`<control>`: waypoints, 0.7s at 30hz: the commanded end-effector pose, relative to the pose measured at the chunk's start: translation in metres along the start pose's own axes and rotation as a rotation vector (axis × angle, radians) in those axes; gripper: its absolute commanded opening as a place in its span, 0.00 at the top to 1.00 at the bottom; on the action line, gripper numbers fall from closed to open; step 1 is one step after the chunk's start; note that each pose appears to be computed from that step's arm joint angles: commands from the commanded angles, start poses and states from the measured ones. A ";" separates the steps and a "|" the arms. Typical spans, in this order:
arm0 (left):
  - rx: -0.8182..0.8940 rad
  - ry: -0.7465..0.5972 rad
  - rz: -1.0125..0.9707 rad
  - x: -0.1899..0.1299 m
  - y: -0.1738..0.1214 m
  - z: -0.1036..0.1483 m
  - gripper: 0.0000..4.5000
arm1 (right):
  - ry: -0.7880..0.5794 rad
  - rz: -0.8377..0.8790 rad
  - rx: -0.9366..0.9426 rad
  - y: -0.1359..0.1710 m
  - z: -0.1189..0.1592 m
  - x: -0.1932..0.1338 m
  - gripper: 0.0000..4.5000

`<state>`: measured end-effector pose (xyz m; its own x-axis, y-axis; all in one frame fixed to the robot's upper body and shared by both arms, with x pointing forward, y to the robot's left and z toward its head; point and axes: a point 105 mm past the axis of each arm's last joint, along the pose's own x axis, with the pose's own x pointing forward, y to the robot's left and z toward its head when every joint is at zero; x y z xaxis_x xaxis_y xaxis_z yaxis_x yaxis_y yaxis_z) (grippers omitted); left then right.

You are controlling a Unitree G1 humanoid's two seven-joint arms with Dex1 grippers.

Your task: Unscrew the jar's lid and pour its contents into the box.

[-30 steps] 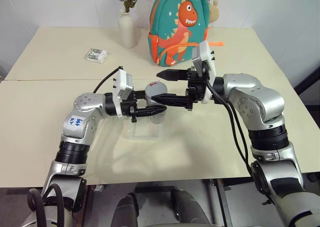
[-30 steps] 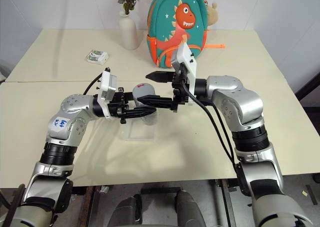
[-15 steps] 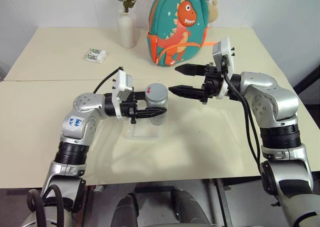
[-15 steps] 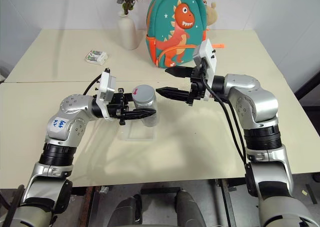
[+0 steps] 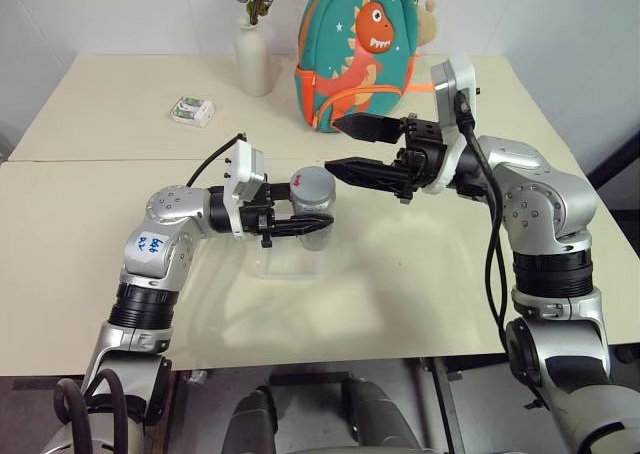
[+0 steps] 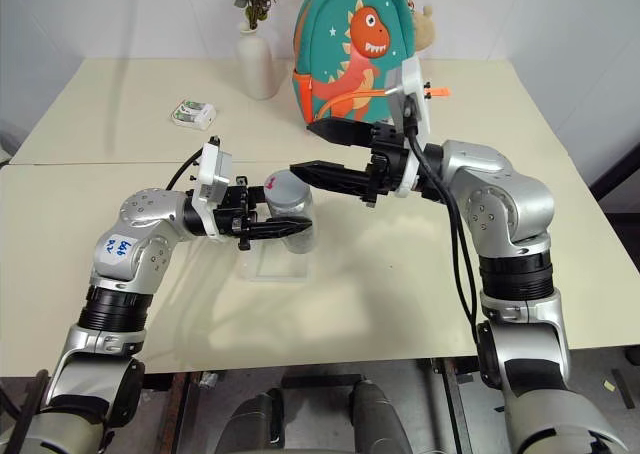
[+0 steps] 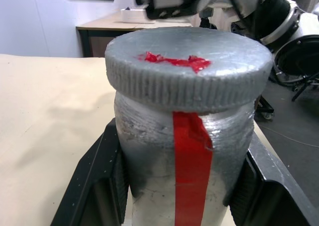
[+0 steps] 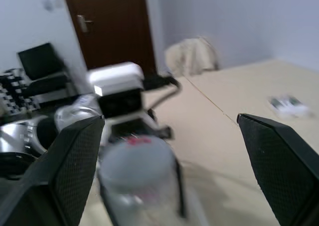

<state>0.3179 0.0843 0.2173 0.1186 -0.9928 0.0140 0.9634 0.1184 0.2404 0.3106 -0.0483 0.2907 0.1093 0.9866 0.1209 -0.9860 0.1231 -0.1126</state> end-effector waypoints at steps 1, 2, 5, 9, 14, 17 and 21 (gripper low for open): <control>0.040 -0.033 -0.014 0.001 -0.003 0.011 0.54 | 0.022 0.040 -0.028 0.012 0.002 0.014 0.00; 0.041 -0.033 -0.015 0.001 -0.003 0.011 0.54 | 0.031 0.046 -0.026 0.014 -0.001 0.016 0.00; 0.042 -0.034 -0.015 0.001 -0.003 0.012 0.54 | 0.059 0.055 -0.021 0.016 -0.007 0.020 0.00; 0.042 -0.034 -0.016 0.002 -0.003 0.012 0.54 | 0.082 0.071 -0.018 0.017 -0.015 0.025 0.00; 0.043 -0.034 -0.014 0.002 -0.003 0.012 0.54 | 0.093 0.065 -0.013 0.015 -0.020 0.026 0.00; 0.042 -0.033 -0.012 0.001 -0.003 0.012 0.54 | 0.095 0.064 -0.014 0.014 -0.021 0.026 0.00; 0.040 -0.032 -0.012 0.001 -0.004 0.011 0.54 | 0.094 0.062 -0.014 0.013 -0.021 0.026 0.00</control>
<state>0.3180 0.0838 0.2174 0.1190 -0.9928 0.0161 0.9633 0.1193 0.2404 0.3070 -0.0199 0.2656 0.0793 0.9968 0.0005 -0.9919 0.0790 -0.0994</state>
